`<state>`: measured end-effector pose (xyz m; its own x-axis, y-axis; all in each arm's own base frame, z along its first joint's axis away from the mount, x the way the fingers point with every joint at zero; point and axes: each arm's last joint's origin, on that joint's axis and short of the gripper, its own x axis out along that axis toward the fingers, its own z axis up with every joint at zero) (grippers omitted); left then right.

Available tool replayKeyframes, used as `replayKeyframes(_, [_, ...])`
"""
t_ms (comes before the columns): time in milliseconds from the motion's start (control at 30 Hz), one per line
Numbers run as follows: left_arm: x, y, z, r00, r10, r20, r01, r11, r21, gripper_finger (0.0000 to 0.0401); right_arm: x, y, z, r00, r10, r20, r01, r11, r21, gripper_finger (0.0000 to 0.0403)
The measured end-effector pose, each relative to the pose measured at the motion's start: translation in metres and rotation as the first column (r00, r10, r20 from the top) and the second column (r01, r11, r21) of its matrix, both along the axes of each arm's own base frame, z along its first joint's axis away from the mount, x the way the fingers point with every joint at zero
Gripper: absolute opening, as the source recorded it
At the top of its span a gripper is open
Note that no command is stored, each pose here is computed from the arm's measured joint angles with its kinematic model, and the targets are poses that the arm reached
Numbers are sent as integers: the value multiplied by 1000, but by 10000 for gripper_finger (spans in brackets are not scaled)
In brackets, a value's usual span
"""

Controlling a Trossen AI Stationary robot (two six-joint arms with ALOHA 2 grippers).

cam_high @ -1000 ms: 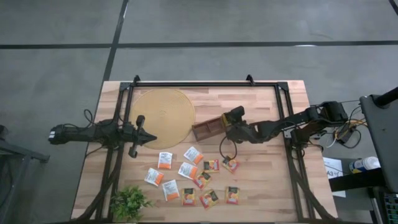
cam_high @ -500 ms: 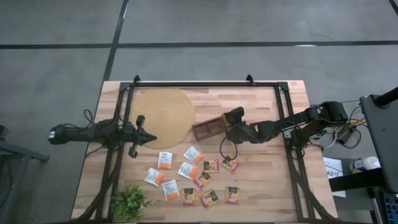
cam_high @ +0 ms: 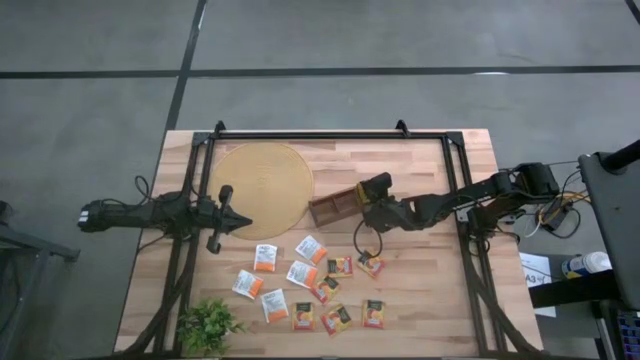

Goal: Pick & Place Tea
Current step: Put the yellow tea bag into the right section of the wooden organizer, then put the orange tea bag into the middle section of the wooden organizer

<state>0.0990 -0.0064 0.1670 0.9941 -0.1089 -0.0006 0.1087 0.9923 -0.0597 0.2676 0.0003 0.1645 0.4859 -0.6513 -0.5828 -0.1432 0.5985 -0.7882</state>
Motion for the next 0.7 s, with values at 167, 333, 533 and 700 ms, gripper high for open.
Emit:
replayKeyframes(167, [0,0,0,1000,0,0,0,1000,0,0,0,-1,1,1000,-21,1,21,999,-35,8])
replayKeyframes(333, [0,0,0,1000,0,0,0,1000,0,0,2,-3,16,998,-55,27,58,989,-133,8])
replayKeyframes(533, [0,0,0,1000,1,0,-1,1000,0,0,4,-3,41,995,-40,92,54,987,-154,8])
replayKeyframes(700, [0,0,0,1000,1,1,-1,1000,0,0,4,-3,58,988,-45,150,68,986,-154,8])
